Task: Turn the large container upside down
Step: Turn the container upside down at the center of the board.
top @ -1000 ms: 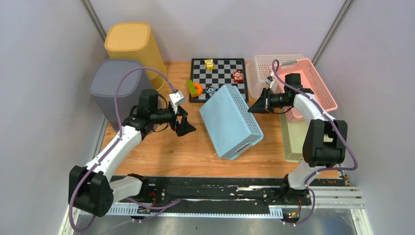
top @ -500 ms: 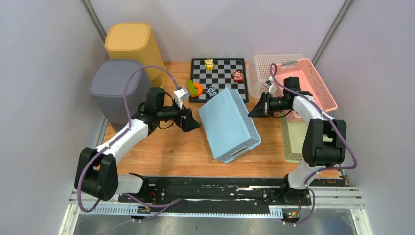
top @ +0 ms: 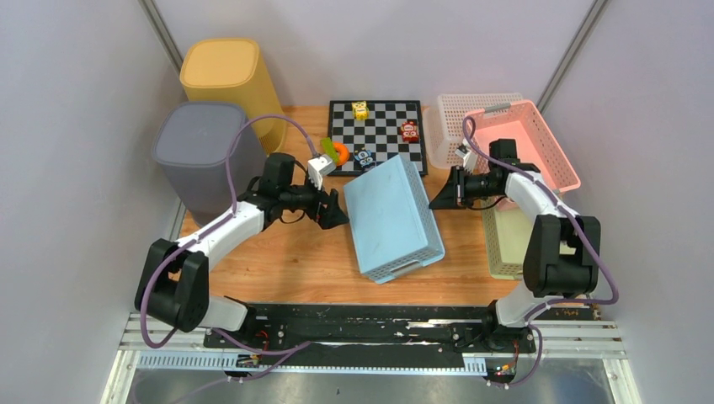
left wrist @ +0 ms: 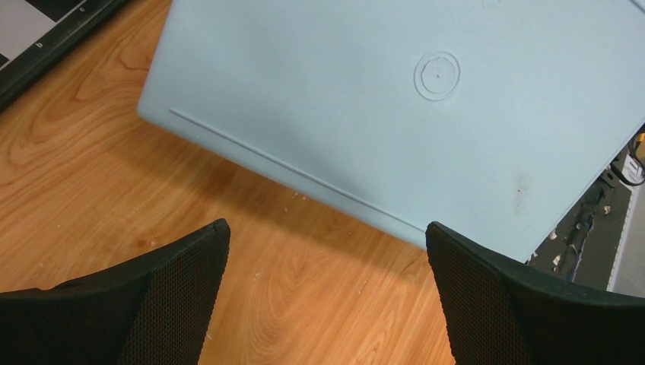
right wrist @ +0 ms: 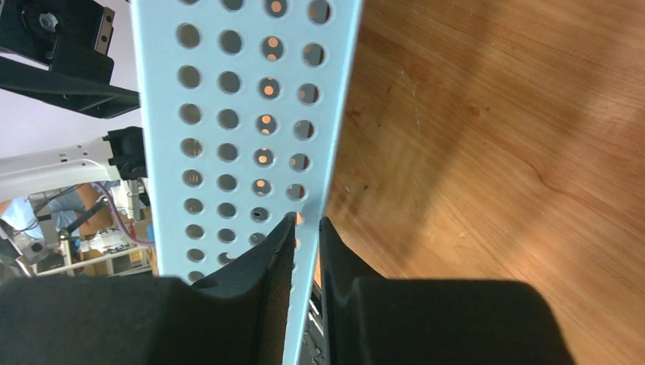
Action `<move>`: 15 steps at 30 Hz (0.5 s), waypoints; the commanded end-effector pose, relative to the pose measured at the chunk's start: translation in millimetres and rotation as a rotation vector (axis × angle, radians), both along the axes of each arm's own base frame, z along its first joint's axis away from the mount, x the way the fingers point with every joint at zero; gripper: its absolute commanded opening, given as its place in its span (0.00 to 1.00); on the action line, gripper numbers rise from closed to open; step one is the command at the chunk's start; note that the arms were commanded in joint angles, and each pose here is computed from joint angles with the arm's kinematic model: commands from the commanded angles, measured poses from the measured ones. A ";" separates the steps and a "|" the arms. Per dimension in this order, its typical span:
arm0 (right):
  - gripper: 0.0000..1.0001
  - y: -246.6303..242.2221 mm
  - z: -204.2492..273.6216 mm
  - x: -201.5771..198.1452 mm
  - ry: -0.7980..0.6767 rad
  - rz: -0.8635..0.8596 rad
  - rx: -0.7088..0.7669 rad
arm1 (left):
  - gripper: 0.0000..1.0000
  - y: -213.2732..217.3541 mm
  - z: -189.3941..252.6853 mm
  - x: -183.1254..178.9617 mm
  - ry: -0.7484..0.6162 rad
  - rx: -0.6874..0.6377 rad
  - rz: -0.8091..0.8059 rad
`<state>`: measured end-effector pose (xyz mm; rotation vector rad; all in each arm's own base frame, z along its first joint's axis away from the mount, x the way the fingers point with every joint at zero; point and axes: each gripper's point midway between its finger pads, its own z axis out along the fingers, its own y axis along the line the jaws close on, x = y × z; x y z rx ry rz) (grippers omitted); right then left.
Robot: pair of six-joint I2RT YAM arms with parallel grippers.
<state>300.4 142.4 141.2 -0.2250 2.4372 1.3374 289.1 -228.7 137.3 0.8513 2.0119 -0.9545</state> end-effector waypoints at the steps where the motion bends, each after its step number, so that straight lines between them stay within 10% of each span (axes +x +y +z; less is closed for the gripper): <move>1: 0.22 -5.9 3.7 -10.2 -0.050 0.014 -0.040 | 1.00 -7.7 -1.7 6.3 -0.010 0.008 -0.001; 15: 0.28 -17.9 34.7 -20.7 -0.205 0.033 -0.153 | 1.00 -30.0 -11.3 1.2 0.028 0.034 -0.058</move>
